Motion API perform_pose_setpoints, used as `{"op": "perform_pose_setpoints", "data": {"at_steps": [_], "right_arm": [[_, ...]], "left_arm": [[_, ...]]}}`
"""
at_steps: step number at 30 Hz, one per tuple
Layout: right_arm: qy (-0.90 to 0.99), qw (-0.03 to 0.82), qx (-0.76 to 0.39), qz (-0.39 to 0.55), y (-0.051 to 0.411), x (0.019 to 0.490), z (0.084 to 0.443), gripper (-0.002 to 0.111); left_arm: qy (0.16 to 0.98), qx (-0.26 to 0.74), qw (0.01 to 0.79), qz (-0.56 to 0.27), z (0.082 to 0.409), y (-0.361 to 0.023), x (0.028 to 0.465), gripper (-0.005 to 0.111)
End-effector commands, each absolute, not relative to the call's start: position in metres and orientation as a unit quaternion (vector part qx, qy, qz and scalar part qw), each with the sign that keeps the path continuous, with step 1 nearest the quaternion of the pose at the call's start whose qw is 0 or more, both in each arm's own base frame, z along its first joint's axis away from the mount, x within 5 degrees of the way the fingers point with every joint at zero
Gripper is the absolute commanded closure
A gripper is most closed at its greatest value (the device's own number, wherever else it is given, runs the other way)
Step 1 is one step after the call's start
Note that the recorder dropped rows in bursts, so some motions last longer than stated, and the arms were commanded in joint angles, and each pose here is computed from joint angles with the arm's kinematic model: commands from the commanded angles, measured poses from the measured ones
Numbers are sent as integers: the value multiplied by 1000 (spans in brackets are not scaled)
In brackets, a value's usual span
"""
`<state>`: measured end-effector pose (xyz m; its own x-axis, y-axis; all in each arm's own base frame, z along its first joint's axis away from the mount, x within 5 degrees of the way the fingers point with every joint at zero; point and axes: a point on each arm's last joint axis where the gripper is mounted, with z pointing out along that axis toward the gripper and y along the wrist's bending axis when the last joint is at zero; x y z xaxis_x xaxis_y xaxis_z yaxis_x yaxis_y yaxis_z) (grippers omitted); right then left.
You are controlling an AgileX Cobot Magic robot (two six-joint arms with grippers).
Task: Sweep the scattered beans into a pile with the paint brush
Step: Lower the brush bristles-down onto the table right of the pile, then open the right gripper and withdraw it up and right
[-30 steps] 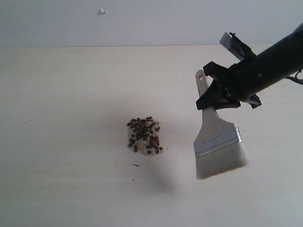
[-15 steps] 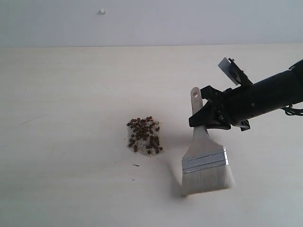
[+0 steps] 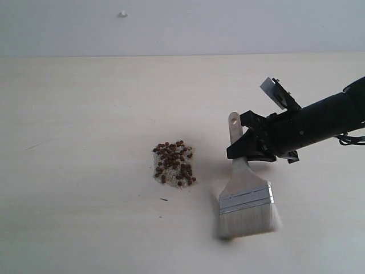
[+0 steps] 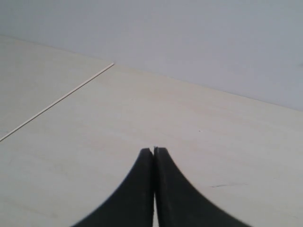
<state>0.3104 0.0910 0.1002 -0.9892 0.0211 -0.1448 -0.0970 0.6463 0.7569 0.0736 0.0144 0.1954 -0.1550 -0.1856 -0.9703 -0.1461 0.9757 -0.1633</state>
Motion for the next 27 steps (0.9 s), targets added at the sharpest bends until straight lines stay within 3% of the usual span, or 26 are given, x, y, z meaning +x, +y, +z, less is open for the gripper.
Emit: {"op": "perform_pose_setpoints", "data": {"at_steps": [1, 10, 13, 18, 23, 25, 27], "right_arm": [[908, 80, -20, 411, 90, 313, 99, 104], [909, 94, -17, 406, 89, 319, 101, 65], [916, 105, -12, 387, 86, 321, 99, 58], [930, 146, -14, 337, 79, 328, 100, 58], [931, 209, -36, 298, 73, 333, 125, 59], [927, 237, -39, 287, 71, 334, 140, 64], [923, 262, -46, 279, 70, 332, 155, 76]], "left_arm": [[759, -107, 642, -16, 195, 14, 73, 107], [759, -107, 642, -16, 195, 14, 73, 107], [759, -107, 642, -16, 195, 14, 73, 107], [759, -107, 642, -16, 195, 14, 73, 107], [759, -107, 642, -16, 195, 14, 73, 107], [759, -107, 642, -16, 195, 14, 73, 107], [759, -107, 642, -16, 195, 14, 73, 107]]}}
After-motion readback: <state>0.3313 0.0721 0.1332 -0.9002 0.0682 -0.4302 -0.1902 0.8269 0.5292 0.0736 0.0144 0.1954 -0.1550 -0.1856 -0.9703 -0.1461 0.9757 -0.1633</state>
